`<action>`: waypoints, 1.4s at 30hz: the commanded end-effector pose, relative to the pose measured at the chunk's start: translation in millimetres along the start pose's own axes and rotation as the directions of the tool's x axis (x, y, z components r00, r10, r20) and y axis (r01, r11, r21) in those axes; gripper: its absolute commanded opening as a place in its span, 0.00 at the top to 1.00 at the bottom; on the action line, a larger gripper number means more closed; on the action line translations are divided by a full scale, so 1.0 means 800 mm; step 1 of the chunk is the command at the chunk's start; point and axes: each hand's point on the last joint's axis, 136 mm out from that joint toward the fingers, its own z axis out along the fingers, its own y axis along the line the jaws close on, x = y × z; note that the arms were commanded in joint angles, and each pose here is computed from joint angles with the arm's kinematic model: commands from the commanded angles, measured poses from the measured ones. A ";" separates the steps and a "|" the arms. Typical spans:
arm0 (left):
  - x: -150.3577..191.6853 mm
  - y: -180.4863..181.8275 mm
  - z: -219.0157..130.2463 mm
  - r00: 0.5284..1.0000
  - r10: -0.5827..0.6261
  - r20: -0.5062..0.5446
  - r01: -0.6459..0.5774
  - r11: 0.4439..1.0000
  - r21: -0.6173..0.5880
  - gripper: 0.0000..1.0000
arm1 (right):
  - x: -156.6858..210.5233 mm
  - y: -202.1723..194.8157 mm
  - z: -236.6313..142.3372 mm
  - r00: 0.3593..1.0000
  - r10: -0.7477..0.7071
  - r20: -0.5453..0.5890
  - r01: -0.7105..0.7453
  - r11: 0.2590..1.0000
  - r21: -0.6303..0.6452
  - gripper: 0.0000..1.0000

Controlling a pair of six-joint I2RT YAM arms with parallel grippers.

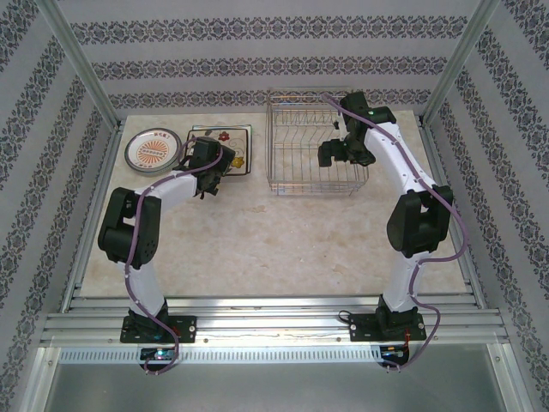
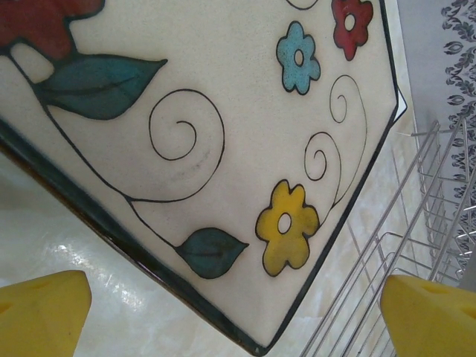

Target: Unload the plates from the dish rack

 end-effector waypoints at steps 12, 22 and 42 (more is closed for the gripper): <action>-0.013 -0.012 0.025 0.997 0.071 0.004 -0.071 0.996 -0.050 0.00 | 0.001 -0.010 -0.004 1.000 0.019 0.004 -0.019 1.000 -0.008 0.02; -0.017 -0.013 0.015 0.982 0.187 -0.013 -0.187 0.979 -0.080 0.00 | 0.004 -0.015 -0.005 1.000 0.022 0.000 -0.022 1.000 -0.006 0.02; -0.086 -0.028 -0.209 0.304 0.881 0.362 -0.855 0.420 -0.304 0.00 | 0.015 -0.073 -0.116 0.548 -0.173 0.818 -0.015 0.976 0.216 0.02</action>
